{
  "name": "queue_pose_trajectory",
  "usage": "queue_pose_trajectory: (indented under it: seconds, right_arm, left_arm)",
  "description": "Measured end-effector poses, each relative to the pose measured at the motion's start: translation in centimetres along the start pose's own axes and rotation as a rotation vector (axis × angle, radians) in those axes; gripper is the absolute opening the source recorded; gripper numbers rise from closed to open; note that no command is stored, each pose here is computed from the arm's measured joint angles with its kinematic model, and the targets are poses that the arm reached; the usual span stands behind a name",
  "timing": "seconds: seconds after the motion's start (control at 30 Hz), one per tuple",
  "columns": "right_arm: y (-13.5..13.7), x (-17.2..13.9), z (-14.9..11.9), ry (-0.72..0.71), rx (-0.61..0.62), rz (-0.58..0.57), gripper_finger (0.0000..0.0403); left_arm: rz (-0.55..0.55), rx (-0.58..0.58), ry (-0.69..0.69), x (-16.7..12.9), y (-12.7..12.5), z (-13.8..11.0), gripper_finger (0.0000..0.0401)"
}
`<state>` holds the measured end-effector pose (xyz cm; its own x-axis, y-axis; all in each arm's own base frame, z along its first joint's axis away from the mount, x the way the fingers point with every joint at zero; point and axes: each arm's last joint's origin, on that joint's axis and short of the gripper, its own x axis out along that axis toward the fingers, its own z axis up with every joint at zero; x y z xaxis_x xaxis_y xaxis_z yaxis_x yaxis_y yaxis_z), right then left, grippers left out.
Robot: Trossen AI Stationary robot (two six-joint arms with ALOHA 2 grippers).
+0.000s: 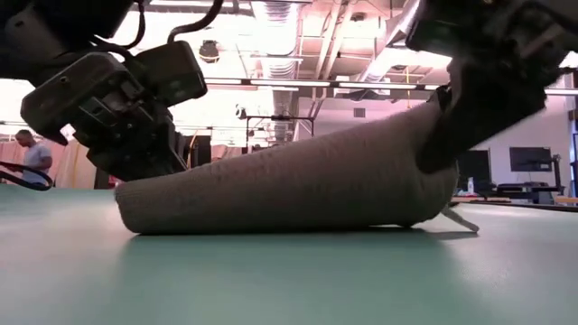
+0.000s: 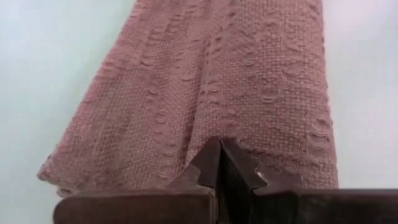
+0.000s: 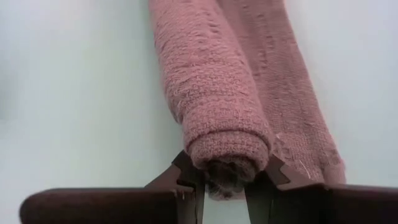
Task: Roll towel
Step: Roll the gray towel
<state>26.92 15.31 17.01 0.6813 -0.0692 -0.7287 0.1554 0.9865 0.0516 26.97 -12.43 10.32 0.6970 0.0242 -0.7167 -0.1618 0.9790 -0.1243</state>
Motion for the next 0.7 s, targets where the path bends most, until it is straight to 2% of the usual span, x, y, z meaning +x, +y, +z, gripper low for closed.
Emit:
queue_pose_trajectory:
  seconds: [0.1, 0.23, 0.33, 0.47, 0.7]
  right_arm:
    - [-1.0, -0.1, 0.7, 0.038, 0.103, 0.028, 0.0093]
    - [-2.4, 0.9, 0.4, 0.138, 0.226, -0.013, 0.0093]
    - [-3.1, 1.7, 0.2, 0.185, 0.289, -0.039, 0.0093]
    - [-3.6, 1.9, 0.7, 0.165, 0.339, -0.039, 0.0093]
    - [-5.2, 2.5, 1.4, 0.189, 0.452, -0.044, 0.0093]
  left_arm:
    - [-0.023, -0.004, 0.003, 0.1, 0.2, 0.2, 0.0000]
    - [-0.087, -0.027, -0.013, 0.2, -0.1, 0.5, 0.0000]
    - [-0.181, -0.086, 0.006, 0.2, -0.5, 0.7, 0.0000]
    - [-0.287, -0.140, 0.038, 0.1, -1.0, 0.7, 0.0000]
    - [-0.307, -0.211, 0.056, 0.0, -1.1, 0.8, 0.0000]
